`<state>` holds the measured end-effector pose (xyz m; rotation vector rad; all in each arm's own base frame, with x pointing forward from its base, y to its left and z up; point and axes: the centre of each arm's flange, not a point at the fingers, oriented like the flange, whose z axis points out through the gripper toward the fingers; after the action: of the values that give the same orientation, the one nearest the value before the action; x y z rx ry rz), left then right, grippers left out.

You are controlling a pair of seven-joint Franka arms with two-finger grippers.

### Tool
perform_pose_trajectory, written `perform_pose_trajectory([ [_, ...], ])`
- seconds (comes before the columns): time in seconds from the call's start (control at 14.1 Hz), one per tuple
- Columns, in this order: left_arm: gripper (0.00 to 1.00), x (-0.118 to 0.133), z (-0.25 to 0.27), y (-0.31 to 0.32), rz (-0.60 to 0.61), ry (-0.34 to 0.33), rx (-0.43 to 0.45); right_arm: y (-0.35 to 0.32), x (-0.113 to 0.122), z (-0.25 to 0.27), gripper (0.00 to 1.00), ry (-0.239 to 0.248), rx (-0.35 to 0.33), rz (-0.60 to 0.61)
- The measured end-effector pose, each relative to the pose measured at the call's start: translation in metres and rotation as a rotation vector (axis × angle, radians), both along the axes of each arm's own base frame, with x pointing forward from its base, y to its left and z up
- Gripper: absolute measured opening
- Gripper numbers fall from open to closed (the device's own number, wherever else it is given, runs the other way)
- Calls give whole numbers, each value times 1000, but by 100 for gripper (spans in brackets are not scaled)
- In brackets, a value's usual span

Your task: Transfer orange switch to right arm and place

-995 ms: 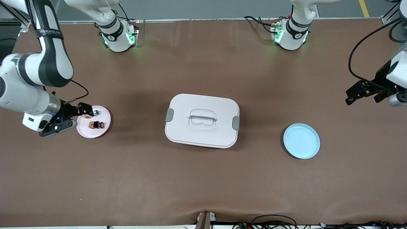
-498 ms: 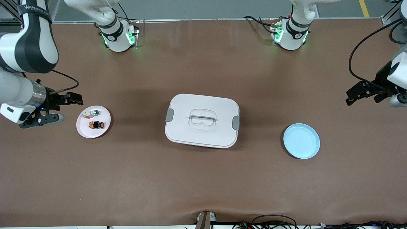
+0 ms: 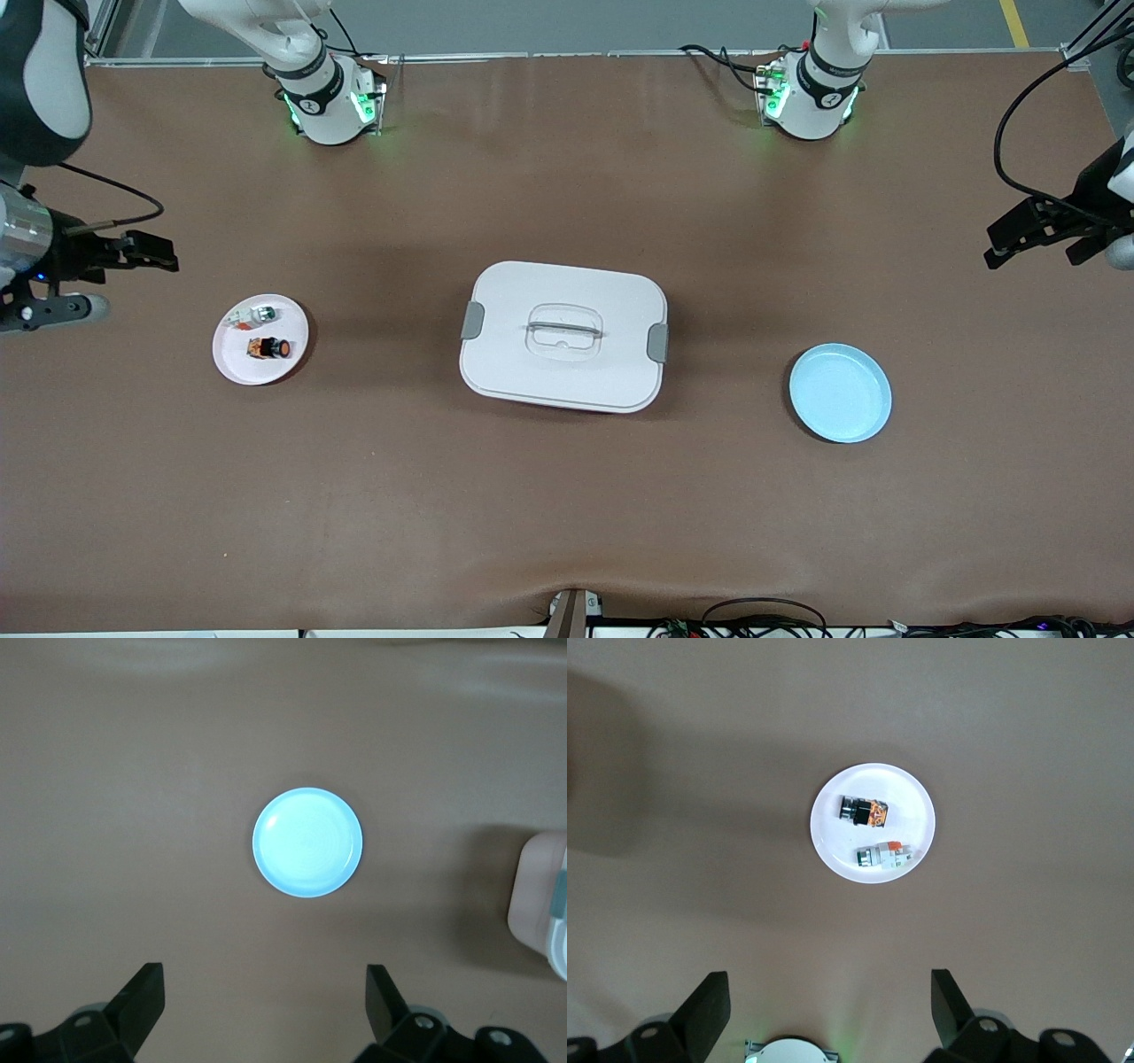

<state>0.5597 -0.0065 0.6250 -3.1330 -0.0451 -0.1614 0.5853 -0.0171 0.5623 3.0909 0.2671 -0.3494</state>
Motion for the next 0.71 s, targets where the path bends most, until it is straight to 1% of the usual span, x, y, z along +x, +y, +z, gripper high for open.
perform_pose_trajectory([
  [0.14, 100, -1, 0, 0, -1, 4, 0, 2, -1, 13, 100, -8, 3, 2],
  [0.36, 100, -2, -1, -1, -3, 21, 0, 19, 1, 13, 100, -18, -2, 33],
  [0.5, 100, -4, 0, -3, -5, 29, 0, 28, 3, 12, 100, -21, -34, 56],
  [0.64, 100, -4, 2, -4, -7, 30, 0, 27, 3, 12, 100, -21, -44, 54],
  [0.71, 100, -4, 2, -5, -9, 32, 0, 23, 2, 12, 100, -13, -48, 47],
])
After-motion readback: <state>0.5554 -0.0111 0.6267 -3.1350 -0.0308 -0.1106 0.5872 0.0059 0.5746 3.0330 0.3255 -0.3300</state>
